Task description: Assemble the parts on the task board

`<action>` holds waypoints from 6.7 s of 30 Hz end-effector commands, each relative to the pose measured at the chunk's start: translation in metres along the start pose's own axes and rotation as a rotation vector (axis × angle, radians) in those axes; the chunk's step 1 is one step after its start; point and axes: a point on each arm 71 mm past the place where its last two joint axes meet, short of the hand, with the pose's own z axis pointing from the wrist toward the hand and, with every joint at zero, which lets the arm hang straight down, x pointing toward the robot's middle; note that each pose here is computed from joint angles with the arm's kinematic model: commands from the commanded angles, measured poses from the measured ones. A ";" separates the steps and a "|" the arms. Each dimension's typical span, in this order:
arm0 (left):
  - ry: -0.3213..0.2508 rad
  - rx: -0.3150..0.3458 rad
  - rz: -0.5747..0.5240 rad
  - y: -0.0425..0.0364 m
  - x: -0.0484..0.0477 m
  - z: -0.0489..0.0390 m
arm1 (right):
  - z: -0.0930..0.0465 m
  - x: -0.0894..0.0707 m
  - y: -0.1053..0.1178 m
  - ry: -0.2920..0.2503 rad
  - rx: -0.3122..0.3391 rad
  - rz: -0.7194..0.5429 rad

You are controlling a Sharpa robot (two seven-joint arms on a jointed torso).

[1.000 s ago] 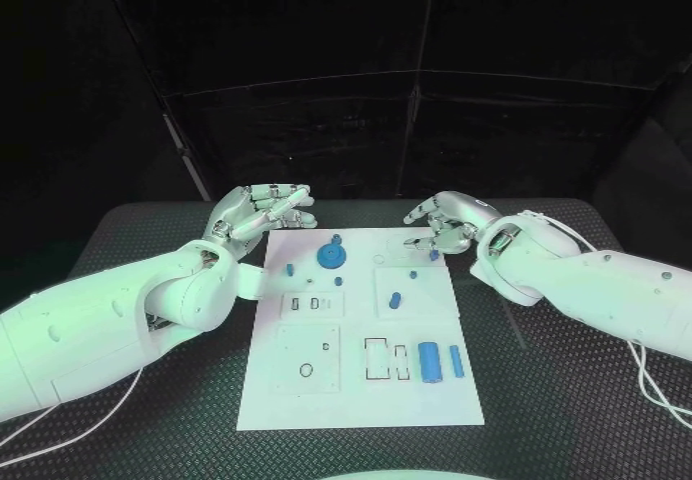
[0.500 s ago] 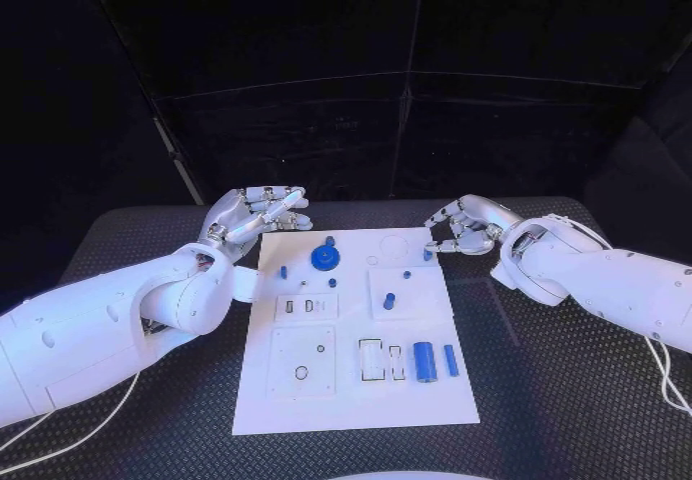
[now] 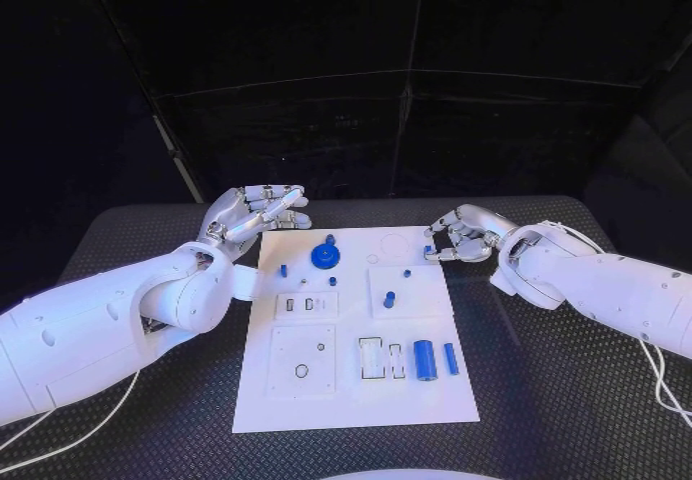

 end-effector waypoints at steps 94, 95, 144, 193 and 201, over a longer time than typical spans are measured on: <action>-0.005 0.002 0.006 0.0004 -0.0058 0.0011 | 0.001 0.038 0.114 -0.040 -0.091 -0.001; -0.006 0.002 0.007 0.0004 -0.0060 0.0011 | 0.003 0.041 0.120 -0.035 -0.094 -0.006; -0.003 -0.005 0.004 0.0039 -0.0032 0.0064 | 0.025 0.138 0.196 0.172 -0.201 -0.200; -0.006 -0.010 0.005 0.0045 -0.0050 0.0063 | 0.025 0.142 0.194 0.203 -0.176 -0.233; -0.006 -0.011 0.005 0.0045 -0.0052 0.0063 | 0.025 0.142 0.193 0.196 -0.174 -0.230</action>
